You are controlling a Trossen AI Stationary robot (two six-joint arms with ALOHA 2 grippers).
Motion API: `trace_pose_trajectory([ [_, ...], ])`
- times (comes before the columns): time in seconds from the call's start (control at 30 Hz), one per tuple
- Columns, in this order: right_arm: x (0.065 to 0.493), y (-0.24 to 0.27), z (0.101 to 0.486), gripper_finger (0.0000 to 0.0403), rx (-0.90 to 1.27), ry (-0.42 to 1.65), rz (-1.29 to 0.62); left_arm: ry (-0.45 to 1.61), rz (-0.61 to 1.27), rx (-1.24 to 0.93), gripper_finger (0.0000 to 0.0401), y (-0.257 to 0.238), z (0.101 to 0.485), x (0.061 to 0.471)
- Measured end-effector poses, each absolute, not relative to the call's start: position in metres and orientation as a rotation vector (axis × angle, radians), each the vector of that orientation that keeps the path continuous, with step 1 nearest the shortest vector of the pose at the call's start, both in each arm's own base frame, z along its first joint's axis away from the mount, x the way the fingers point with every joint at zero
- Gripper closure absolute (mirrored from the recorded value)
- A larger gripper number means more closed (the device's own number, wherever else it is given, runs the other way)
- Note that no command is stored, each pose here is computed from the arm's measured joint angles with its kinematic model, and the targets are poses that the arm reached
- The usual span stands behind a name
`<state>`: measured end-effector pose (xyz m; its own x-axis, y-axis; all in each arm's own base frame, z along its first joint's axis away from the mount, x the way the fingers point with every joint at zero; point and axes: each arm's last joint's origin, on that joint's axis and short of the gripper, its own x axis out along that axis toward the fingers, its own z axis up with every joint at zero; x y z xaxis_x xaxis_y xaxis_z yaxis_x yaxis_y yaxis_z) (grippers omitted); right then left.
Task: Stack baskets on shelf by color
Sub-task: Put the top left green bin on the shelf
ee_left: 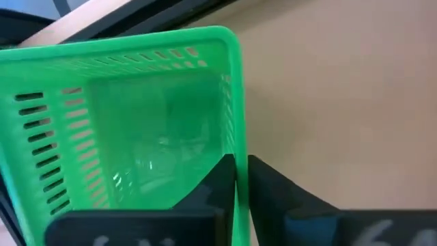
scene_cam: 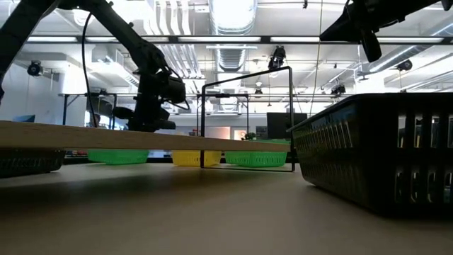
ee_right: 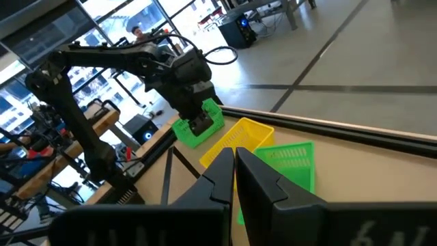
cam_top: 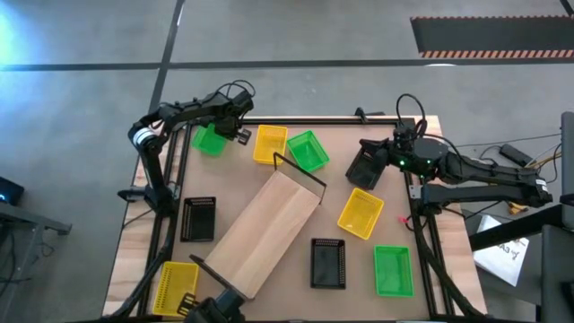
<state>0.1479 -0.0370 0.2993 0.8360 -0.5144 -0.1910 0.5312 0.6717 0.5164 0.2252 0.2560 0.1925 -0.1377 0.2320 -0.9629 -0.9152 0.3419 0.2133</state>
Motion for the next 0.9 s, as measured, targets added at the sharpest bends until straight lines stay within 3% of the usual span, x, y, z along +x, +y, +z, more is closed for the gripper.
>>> trace_pose_trajectory([
  [0.27, 0.148, -0.037, 0.302, 0.0394, 0.603, 0.0, -0.581, 1.335, 1.092, -0.634, 0.0399, 0.243, 0.214, 0.224],
  [0.57, 0.148, -0.037, 0.303, 0.0394, 0.603, -0.009, -0.578, 1.217, 0.907, -0.37, 0.04, 0.191, 0.305, 0.201],
  [0.73, 0.148, -0.037, 0.303, 0.0394, 0.602, -0.009, -0.579, 1.04, 0.61, -0.242, 0.04, 0.144, 0.351, 0.191],
  [0.9, 0.148, -0.037, 0.303, 0.0394, 0.596, -0.007, -0.581, 0.977, 0.257, -0.101, 0.0401, 0.091, 0.367, 0.213],
])
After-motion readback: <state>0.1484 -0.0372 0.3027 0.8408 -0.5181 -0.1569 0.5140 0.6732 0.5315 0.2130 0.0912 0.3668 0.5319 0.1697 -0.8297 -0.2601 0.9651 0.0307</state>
